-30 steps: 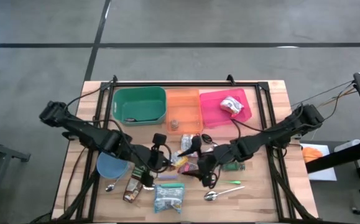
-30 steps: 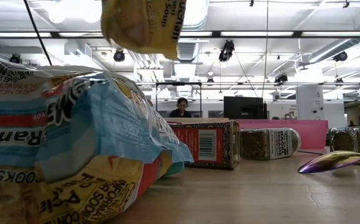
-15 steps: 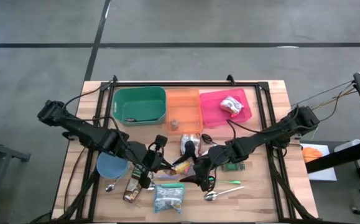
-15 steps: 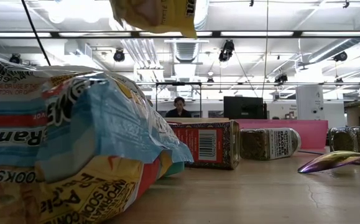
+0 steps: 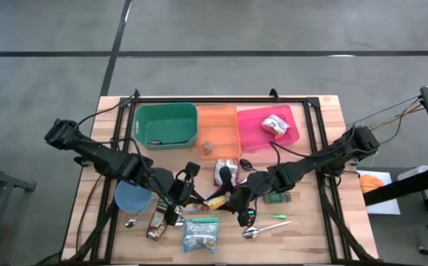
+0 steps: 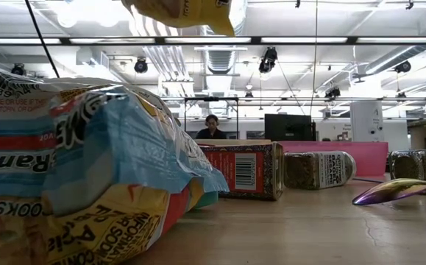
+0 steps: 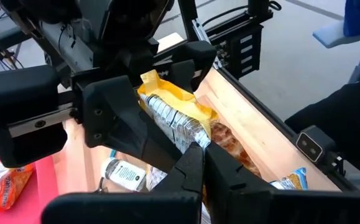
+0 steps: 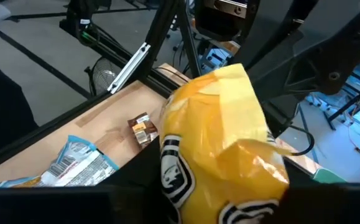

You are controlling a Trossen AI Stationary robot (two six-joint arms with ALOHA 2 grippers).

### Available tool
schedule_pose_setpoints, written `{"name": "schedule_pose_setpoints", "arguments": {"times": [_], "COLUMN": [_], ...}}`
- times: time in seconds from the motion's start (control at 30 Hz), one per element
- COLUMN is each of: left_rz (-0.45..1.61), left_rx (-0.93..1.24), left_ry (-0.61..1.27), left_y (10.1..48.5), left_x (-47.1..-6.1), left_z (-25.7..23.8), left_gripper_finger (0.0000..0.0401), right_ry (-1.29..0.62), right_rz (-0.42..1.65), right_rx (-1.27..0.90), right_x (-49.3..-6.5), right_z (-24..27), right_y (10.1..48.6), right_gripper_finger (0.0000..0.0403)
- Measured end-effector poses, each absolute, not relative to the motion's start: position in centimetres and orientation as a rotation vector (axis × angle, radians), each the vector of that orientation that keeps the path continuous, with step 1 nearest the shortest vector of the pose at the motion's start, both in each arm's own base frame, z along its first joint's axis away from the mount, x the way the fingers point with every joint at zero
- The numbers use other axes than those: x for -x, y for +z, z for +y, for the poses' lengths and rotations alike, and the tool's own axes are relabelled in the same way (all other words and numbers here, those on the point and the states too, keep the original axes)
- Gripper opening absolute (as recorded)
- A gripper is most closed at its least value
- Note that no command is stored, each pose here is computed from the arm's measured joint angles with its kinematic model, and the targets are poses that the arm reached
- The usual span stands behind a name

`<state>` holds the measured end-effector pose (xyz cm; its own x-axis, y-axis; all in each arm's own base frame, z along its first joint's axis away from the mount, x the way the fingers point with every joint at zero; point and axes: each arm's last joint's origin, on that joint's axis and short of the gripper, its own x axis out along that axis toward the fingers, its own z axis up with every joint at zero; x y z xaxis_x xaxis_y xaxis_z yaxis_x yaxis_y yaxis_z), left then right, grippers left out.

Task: Pick & Place Food Item
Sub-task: Put the yellow noodle pack into the pink bin

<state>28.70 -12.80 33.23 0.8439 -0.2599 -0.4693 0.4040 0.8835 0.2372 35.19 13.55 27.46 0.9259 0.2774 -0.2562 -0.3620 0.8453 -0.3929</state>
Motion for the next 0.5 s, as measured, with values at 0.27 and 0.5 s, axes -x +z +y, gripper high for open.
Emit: {"name": "schedule_pose_setpoints", "arguments": {"times": [0.27,0.5], "left_rz": [0.447,0.461], "left_rx": [-0.313,-0.249], "left_ry": [-0.348,-0.329], "left_y": [33.21,33.22], "left_x": [-28.72,-28.71], "left_z": [-12.8,-12.78], "left_gripper_finger": [0.0,0.0012], "right_ry": [0.342,0.341], "right_rz": [0.195,0.196], "right_rx": [0.454,0.449], "right_x": [-35.19,-35.19], "right_z": [13.53,13.53], "right_y": [27.43,27.44], "right_gripper_finger": [0.0111,0.0112]}}
